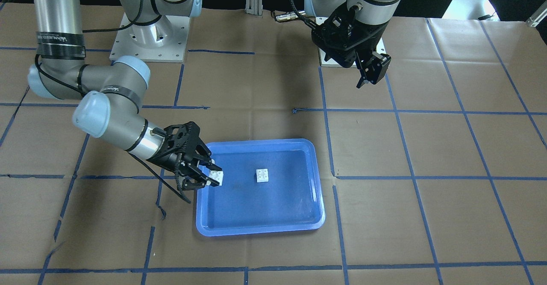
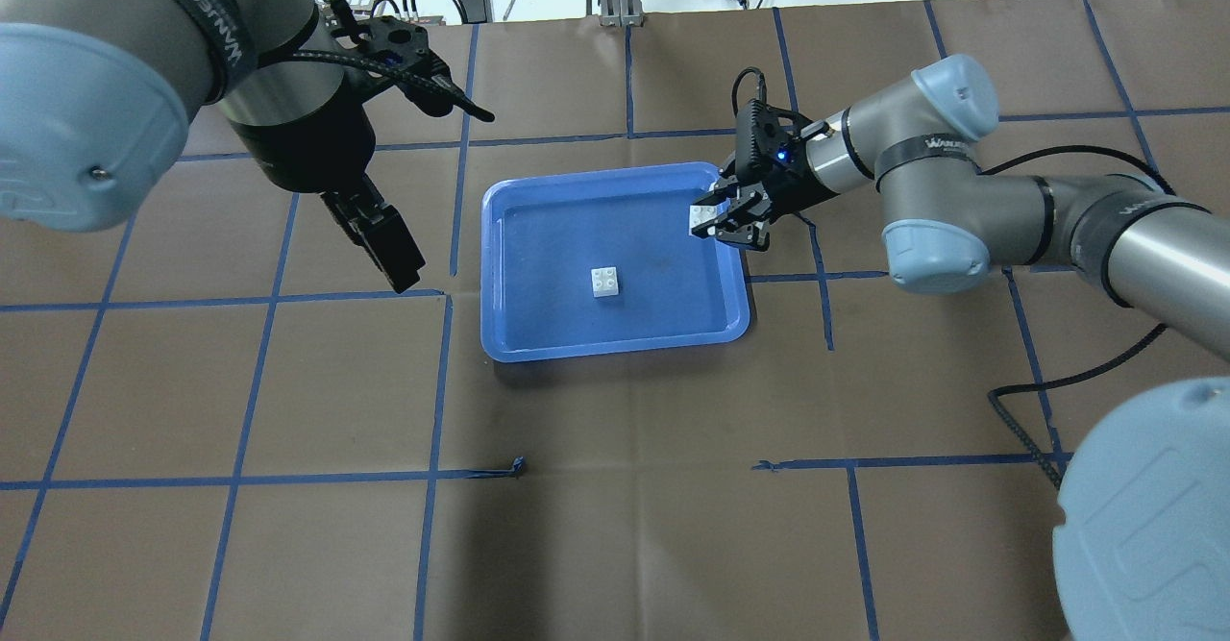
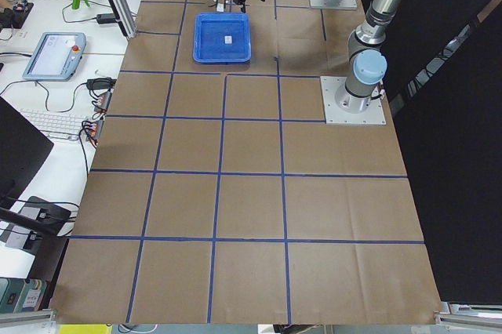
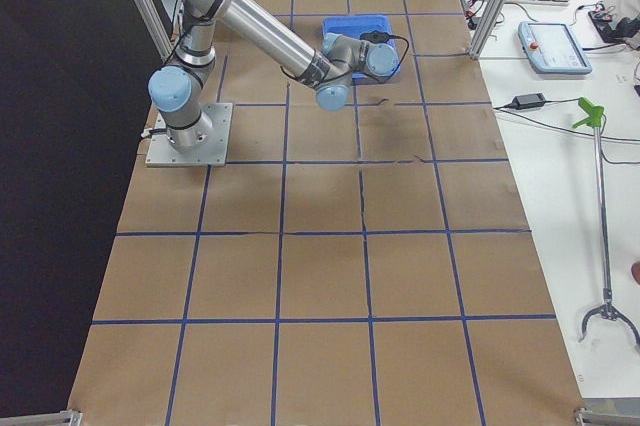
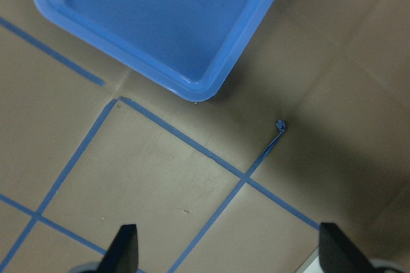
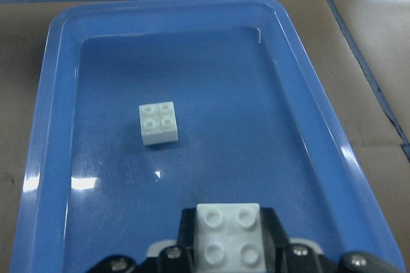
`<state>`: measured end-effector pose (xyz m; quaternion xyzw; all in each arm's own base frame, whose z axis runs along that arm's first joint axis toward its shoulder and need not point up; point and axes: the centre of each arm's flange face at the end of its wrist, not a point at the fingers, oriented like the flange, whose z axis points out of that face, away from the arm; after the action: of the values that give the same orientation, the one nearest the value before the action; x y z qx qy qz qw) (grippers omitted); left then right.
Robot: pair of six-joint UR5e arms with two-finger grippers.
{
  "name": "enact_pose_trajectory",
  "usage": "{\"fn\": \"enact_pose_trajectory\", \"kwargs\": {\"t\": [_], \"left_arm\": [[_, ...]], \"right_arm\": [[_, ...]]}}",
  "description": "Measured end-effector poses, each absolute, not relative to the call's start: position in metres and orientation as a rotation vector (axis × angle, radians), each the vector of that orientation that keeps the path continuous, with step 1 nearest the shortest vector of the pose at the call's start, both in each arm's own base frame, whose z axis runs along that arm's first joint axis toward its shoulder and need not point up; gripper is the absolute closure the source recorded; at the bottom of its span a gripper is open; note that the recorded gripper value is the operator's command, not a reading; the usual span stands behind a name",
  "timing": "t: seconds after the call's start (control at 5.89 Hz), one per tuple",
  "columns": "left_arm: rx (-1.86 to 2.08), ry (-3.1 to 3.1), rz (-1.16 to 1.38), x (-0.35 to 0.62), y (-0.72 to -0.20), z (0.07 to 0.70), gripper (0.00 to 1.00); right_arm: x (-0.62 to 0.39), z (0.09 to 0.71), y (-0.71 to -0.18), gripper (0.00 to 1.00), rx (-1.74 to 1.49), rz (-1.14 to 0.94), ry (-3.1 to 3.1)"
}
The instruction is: Assemble white blocks and place on blue tray
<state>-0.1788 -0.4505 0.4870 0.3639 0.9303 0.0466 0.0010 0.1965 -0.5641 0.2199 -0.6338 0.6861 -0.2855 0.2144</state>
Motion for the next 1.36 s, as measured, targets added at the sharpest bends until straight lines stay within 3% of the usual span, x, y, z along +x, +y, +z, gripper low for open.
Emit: {"fn": "enact_pose_trajectory", "kwargs": {"t": [0.51, 1.36], "left_arm": [[0.143, 3.074, -0.066, -0.164, -0.451, 0.513, 0.01], [-0.04, 3.118, -0.102, -0.148, -0.465, 0.514, 0.01]], "right_arm": [[0.246, 0.16, -0.557, 0.74, -1.784, -0.833, 1.871], [0.249, 0.143, -0.556, 0.74, -1.735, -0.82, 1.903]]}}
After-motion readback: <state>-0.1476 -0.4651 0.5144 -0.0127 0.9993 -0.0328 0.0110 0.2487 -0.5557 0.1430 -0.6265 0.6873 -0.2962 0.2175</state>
